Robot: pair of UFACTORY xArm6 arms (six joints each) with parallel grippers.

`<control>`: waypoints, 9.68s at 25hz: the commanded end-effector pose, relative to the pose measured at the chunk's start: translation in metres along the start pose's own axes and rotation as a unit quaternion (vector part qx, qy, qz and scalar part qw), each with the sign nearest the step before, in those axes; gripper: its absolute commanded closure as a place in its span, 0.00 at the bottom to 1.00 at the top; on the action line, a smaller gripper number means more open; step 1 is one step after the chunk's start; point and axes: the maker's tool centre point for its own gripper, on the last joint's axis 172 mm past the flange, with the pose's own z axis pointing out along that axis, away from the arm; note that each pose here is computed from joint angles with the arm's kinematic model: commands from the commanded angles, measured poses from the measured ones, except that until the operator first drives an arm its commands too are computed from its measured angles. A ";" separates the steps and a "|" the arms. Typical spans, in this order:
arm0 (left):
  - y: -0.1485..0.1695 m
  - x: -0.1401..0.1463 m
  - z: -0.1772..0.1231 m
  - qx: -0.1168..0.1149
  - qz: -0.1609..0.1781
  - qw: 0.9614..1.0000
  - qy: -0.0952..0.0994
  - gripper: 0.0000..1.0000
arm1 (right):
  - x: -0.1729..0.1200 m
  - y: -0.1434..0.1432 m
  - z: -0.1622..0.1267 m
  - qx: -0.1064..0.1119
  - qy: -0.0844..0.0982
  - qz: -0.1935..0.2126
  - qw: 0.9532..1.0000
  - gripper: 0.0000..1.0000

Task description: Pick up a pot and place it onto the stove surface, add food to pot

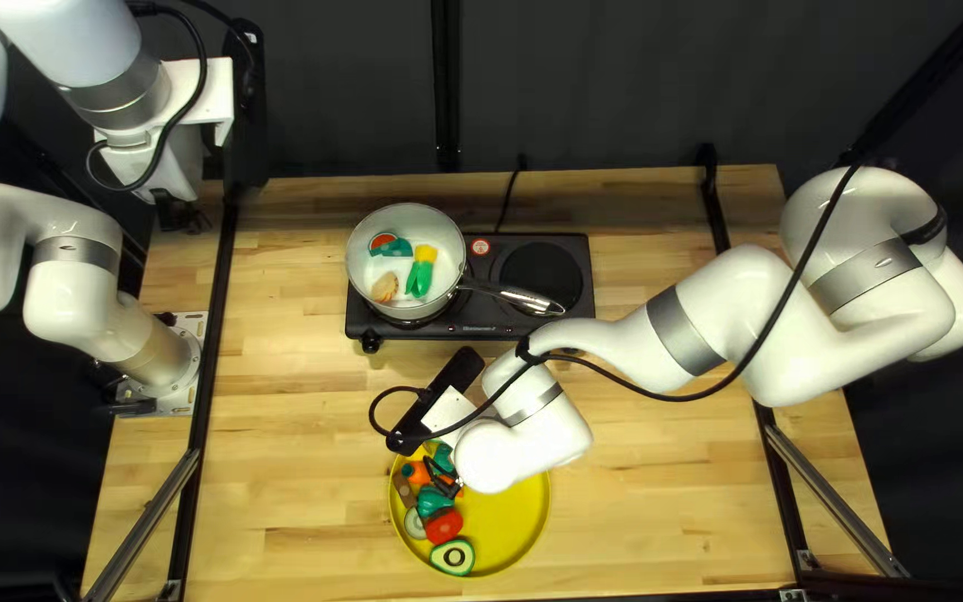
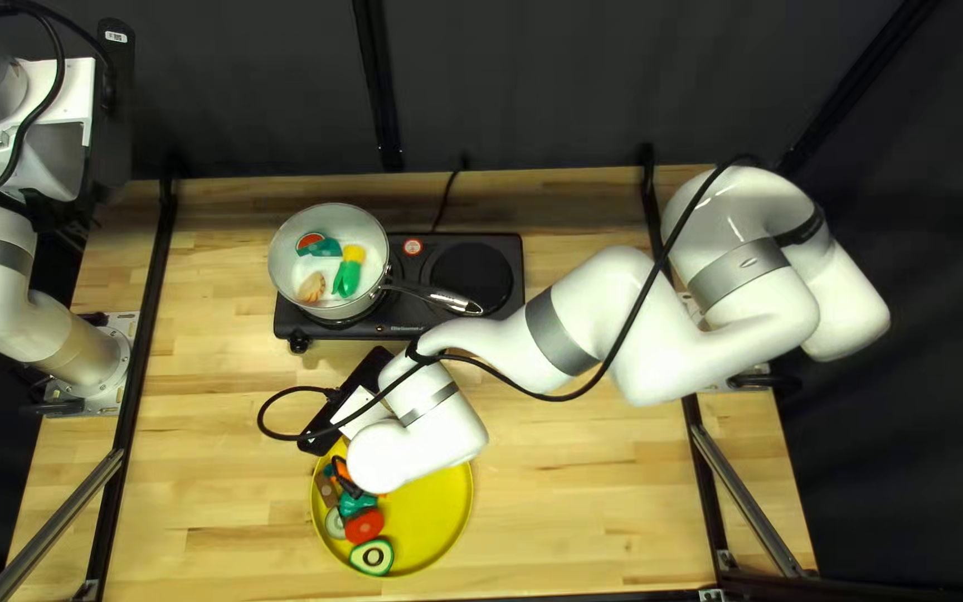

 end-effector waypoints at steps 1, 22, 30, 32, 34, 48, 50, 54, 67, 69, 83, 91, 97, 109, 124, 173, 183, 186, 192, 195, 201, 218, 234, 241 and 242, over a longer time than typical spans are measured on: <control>0.000 0.000 0.000 0.000 0.000 1.000 0.000 0.00 | 0.000 0.000 0.000 0.000 0.000 0.000 1.000 1.00; 0.000 0.000 0.000 0.000 0.000 1.000 0.000 0.00 | 0.000 0.000 0.000 0.000 0.000 0.000 1.000 1.00; 0.000 0.000 0.000 0.000 0.000 1.000 0.000 0.00 | 0.033 0.037 -0.074 0.000 0.027 -0.006 1.000 1.00; 0.000 0.000 0.000 0.000 0.000 1.000 0.000 0.00 | 0.044 0.052 -0.090 -0.002 0.032 -0.004 0.999 1.00; 0.000 0.000 0.000 0.000 0.000 1.000 0.000 0.00 | 0.058 0.069 -0.100 -0.004 0.034 0.000 0.999 1.00; 0.000 0.000 0.000 0.000 0.000 1.000 0.000 0.00 | 0.187 0.184 -0.120 0.021 0.027 0.046 0.998 1.00; 0.000 0.000 0.000 0.000 0.000 1.000 0.000 0.00 | 0.213 0.199 -0.116 0.033 0.028 0.052 0.998 1.00; 0.000 0.000 0.000 0.000 0.000 1.000 0.000 0.00 | 0.246 0.215 -0.114 0.051 0.028 0.057 0.997 1.00; 0.000 0.000 0.000 0.000 0.000 1.000 0.000 0.00 | 0.271 0.182 -0.104 0.065 0.016 0.051 0.996 1.00; 0.000 0.000 0.000 0.000 0.000 1.000 0.000 0.00 | 0.271 0.182 -0.104 0.065 0.016 0.051 0.996 1.00; 0.000 0.000 0.000 0.000 0.000 1.000 0.000 0.00 | 0.271 0.182 -0.104 0.065 0.016 0.051 0.996 0.00; 0.000 0.000 0.000 0.000 0.000 1.000 0.000 0.00 | 0.271 0.182 -0.104 0.065 0.016 0.051 0.996 0.00; 0.000 0.000 0.000 0.000 0.000 1.000 0.000 0.00 | 0.178 0.106 -0.114 0.035 0.033 0.003 0.999 0.00; 0.000 0.000 0.000 0.000 0.000 1.000 0.000 0.00 | 0.047 0.011 -0.091 0.055 0.013 -0.056 0.997 0.00; 0.000 0.000 0.000 0.000 0.000 1.000 0.000 0.00 | 0.006 -0.017 -0.108 0.074 -0.001 0.011 0.997 0.00; 0.000 0.000 0.000 0.000 0.000 1.000 0.000 0.00 | -0.044 -0.145 -0.068 0.101 0.010 0.095 0.990 0.00; 0.000 0.000 0.000 0.000 0.000 1.000 0.000 0.00 | -0.032 -0.131 -0.044 0.101 0.010 0.101 0.990 0.00; 0.000 0.000 0.000 0.000 0.000 1.000 0.000 0.00 | -0.030 -0.130 -0.044 0.102 0.012 0.101 0.990 0.00; 0.000 0.000 0.000 0.000 0.000 1.000 0.000 0.00 | -0.032 -0.140 -0.037 0.109 0.007 0.093 0.990 0.15; 0.000 0.000 0.000 0.000 0.000 1.000 0.000 0.00 | -0.032 -0.141 -0.037 0.109 0.006 0.091 0.990 1.00; 0.000 0.000 0.000 0.000 0.000 1.000 0.000 0.00 | -0.032 -0.141 -0.037 0.109 0.006 0.091 0.990 1.00; 0.000 0.000 0.000 0.000 0.000 1.000 0.000 0.00 | 0.033 -0.056 -0.114 0.098 0.012 0.092 0.991 1.00; 0.000 0.000 0.000 0.000 0.000 1.000 0.000 0.00 | 0.210 0.123 -0.135 0.103 0.014 0.110 0.988 1.00; 0.000 0.000 0.000 0.000 0.000 1.000 0.000 0.00 | 0.261 0.157 -0.108 0.098 0.004 0.127 0.987 1.00; 0.000 0.000 0.000 0.000 0.000 1.000 0.000 0.00 | 0.264 0.159 -0.100 0.097 0.001 0.129 0.987 1.00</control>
